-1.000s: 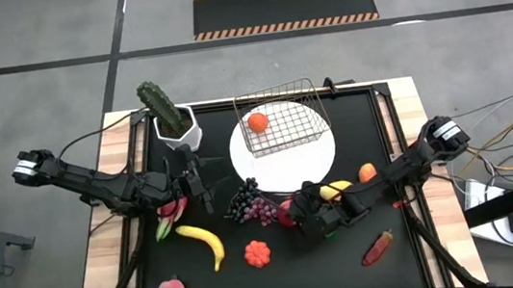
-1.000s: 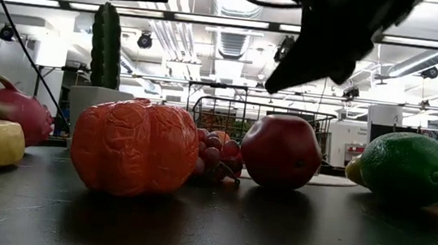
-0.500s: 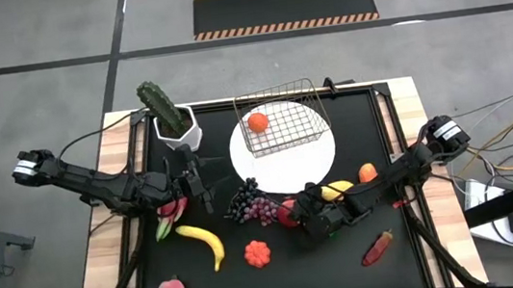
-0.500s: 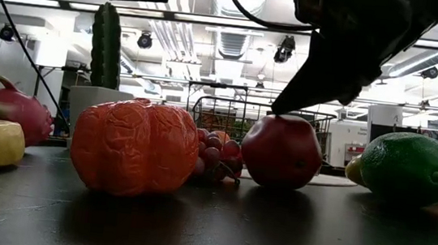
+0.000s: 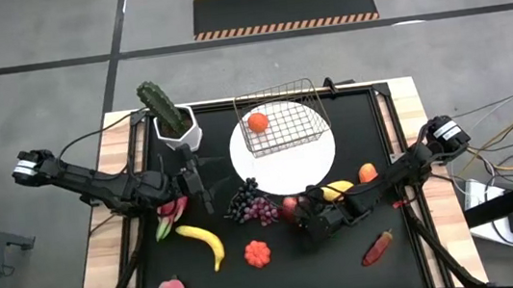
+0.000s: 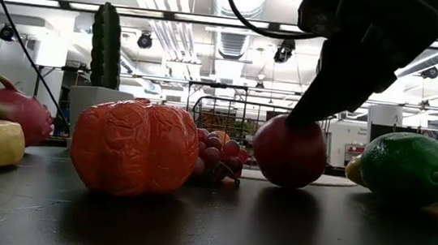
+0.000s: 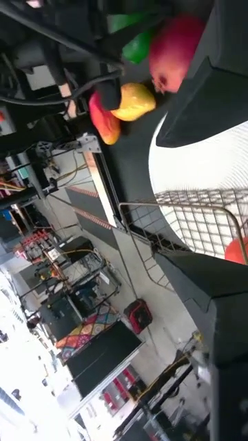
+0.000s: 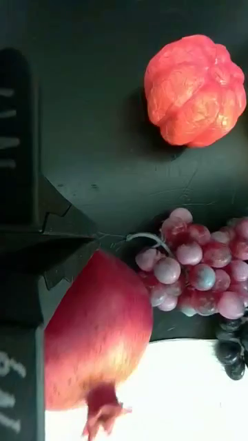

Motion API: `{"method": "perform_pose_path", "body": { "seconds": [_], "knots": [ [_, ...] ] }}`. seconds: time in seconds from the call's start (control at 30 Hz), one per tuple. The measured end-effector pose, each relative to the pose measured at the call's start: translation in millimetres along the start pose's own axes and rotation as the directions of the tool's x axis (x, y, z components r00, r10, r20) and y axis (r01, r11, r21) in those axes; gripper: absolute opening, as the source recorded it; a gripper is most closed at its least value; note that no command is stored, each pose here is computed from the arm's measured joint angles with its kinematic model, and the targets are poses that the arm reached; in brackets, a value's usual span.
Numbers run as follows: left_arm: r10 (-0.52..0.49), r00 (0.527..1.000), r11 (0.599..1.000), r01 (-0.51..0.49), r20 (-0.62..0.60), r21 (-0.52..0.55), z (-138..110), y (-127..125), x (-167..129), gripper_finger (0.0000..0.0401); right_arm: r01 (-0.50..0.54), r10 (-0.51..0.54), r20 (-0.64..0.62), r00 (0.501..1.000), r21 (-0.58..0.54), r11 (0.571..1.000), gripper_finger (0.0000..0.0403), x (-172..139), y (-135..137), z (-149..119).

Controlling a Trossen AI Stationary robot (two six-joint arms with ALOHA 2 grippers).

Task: Build produce basket
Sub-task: Put the red pomegranate into the wire basket

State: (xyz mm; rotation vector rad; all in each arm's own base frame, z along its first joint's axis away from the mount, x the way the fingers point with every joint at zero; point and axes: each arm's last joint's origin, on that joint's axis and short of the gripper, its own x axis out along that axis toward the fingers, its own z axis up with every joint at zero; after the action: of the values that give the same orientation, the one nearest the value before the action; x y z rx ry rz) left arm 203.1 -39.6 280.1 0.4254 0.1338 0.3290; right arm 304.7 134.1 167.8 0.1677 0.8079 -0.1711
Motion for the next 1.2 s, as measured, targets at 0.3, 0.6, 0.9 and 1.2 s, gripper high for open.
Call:
{"method": "perform_pose_path", "body": {
  "seconds": [0.3,0.6,0.9,1.2],
  "knots": [
    [-0.157,0.987,0.97,0.158,0.02,-0.183,-8.7,-11.5,3.3,0.024,-0.007,0.008,0.018,1.0,-0.048,0.999,0.0008,-13.1,-0.9,5.5],
    [-0.191,0.981,0.956,0.18,-0.024,-0.233,-22.5,-34.5,24.7,0.024,0.022,-0.021,0.018,1.0,-0.057,0.998,0.0008,-22.8,-4.2,6.8],
    [-0.189,0.982,0.954,0.18,-0.011,-0.238,-32.6,-55.7,46.4,0.024,0.216,-0.204,0.146,0.968,-0.074,0.974,0.0008,-27.5,-15.2,16.1],
    [-0.192,0.981,0.955,0.182,-0.019,-0.236,-33.2,-62.8,55.4,0.024,0.246,-0.241,0.073,0.968,-0.065,0.967,0.0008,-7.0,-37.2,12.0]
  ]
}}
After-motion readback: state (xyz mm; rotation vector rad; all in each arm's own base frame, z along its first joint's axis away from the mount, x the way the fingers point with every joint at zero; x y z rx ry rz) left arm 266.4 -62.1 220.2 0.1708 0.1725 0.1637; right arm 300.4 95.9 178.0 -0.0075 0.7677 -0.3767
